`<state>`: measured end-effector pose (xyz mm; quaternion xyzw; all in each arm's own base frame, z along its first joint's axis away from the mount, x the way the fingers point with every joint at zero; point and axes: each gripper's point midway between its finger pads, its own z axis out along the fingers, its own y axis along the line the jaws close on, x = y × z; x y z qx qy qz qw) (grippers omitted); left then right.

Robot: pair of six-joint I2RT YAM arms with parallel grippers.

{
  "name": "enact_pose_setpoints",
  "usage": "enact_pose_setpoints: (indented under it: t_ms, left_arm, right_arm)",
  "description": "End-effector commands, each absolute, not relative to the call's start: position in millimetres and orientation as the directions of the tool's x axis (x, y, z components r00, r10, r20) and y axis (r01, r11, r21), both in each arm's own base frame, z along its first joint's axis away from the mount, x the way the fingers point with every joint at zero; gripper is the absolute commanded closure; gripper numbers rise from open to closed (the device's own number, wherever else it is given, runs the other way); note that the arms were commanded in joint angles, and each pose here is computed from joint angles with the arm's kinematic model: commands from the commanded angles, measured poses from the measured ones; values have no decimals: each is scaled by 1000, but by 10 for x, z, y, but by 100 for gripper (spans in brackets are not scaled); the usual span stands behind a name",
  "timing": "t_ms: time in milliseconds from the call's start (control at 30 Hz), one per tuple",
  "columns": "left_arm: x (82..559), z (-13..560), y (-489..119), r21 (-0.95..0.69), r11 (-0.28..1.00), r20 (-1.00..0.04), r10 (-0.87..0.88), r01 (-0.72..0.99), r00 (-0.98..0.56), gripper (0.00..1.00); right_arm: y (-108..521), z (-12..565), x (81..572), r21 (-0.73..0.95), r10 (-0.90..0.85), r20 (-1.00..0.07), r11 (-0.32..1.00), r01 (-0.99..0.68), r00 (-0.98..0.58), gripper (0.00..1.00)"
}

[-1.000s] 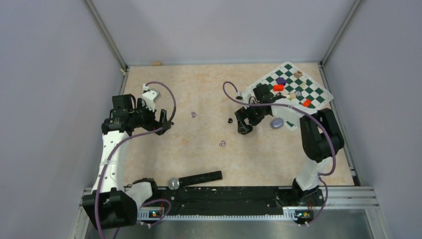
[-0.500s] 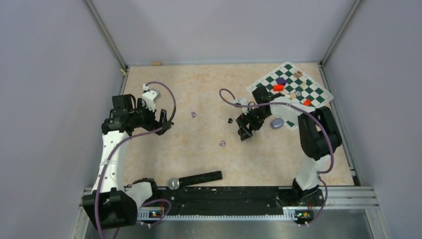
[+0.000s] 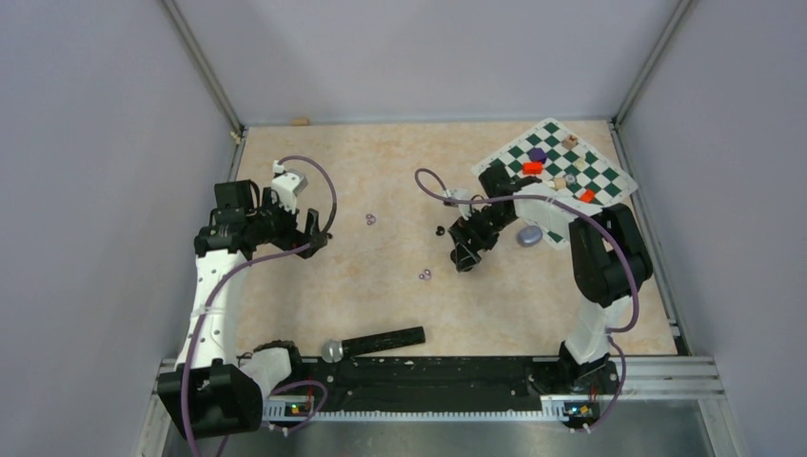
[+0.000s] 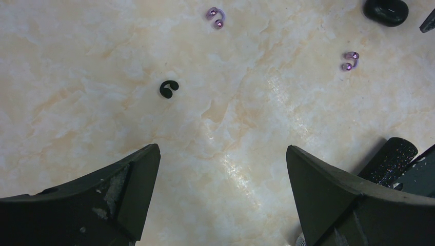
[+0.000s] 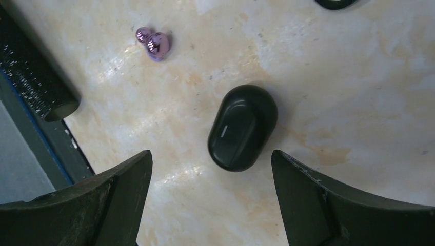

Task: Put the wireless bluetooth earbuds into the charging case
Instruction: Pick up the charging case at the center of the board.

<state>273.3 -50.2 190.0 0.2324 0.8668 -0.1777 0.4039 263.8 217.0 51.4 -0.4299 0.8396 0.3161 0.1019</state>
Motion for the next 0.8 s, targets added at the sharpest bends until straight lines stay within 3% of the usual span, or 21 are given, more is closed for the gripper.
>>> enact_pose_setpoints:
  t_ms: [0,167,300,767]
  left_arm:
    - [2784,2118,-543,-91,816,-822,262,571,-505,1]
    - [2782,2118,-543,-88,815,-822,265,573,-503,1]
    - [2781,2110,-545,-90,814,-822,265,574,-505,1]
    - [2787,2096,-546,-94,813,-819,265,575,-508,1]
  right_arm:
    - [2227,576,2986,323,-621,-514,500,-804,-592,16]
    - [2169,470,3086,283,-612,-484,567,-773,-626,22]
    - [2172,426,3013,237,-659,-474,543,-806,-583,27]
    - [2089,397,2811,128,-777,-411,469,-874,-477,28]
